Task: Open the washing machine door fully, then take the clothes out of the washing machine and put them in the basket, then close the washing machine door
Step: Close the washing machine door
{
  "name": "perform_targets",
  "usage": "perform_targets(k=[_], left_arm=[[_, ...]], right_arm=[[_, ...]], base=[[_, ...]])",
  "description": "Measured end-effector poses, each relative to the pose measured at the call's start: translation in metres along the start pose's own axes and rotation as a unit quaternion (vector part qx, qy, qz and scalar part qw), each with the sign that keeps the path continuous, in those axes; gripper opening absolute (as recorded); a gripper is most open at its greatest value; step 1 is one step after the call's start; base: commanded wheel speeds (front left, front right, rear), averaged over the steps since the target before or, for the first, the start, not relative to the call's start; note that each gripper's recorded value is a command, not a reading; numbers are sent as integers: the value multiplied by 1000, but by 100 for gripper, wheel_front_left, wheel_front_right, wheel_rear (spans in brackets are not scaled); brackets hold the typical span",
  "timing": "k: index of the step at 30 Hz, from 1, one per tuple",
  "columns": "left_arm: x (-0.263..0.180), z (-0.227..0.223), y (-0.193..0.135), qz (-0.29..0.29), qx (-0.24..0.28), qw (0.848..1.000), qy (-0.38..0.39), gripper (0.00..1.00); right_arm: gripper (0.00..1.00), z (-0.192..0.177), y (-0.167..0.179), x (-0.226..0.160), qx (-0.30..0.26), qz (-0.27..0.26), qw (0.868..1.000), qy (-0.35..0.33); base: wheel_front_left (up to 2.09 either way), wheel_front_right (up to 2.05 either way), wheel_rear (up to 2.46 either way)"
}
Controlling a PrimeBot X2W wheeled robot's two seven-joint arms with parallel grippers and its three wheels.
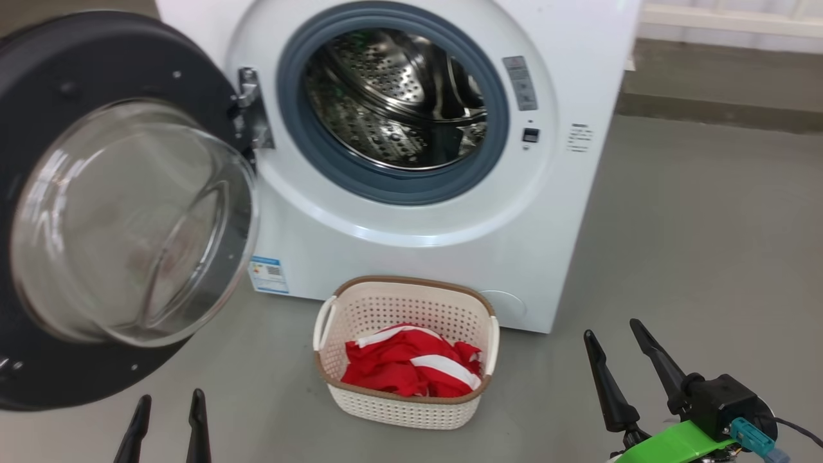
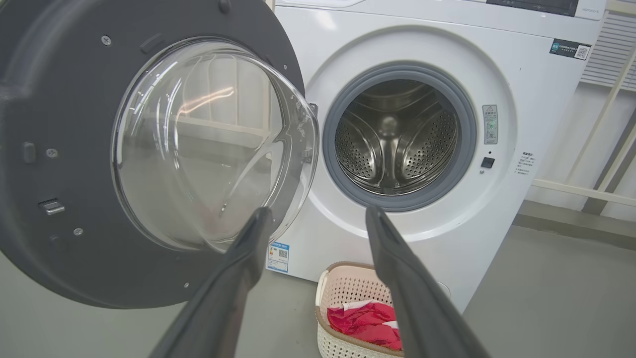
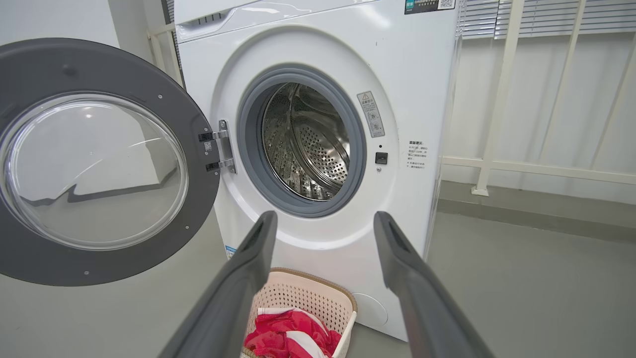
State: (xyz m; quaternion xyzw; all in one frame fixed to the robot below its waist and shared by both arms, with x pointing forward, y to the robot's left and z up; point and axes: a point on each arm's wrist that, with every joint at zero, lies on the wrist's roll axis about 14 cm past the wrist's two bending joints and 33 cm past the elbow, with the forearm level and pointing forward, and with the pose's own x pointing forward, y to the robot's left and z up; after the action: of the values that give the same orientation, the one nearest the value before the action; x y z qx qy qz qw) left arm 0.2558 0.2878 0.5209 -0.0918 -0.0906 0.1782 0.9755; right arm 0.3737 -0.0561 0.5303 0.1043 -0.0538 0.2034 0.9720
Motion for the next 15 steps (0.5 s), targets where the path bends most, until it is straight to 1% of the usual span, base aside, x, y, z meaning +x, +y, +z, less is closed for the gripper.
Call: perform_targets(k=[9, 15], left_arm=[[-19, 12, 27, 40, 6, 999, -13, 100], [-32, 23, 50, 81, 13, 996, -27, 100]], right_arm=[[100, -3, 30, 13, 9, 46, 999, 5], [100, -8, 55, 19, 19, 83, 996, 12]], base=[[0, 0, 0], [0, 0, 0]])
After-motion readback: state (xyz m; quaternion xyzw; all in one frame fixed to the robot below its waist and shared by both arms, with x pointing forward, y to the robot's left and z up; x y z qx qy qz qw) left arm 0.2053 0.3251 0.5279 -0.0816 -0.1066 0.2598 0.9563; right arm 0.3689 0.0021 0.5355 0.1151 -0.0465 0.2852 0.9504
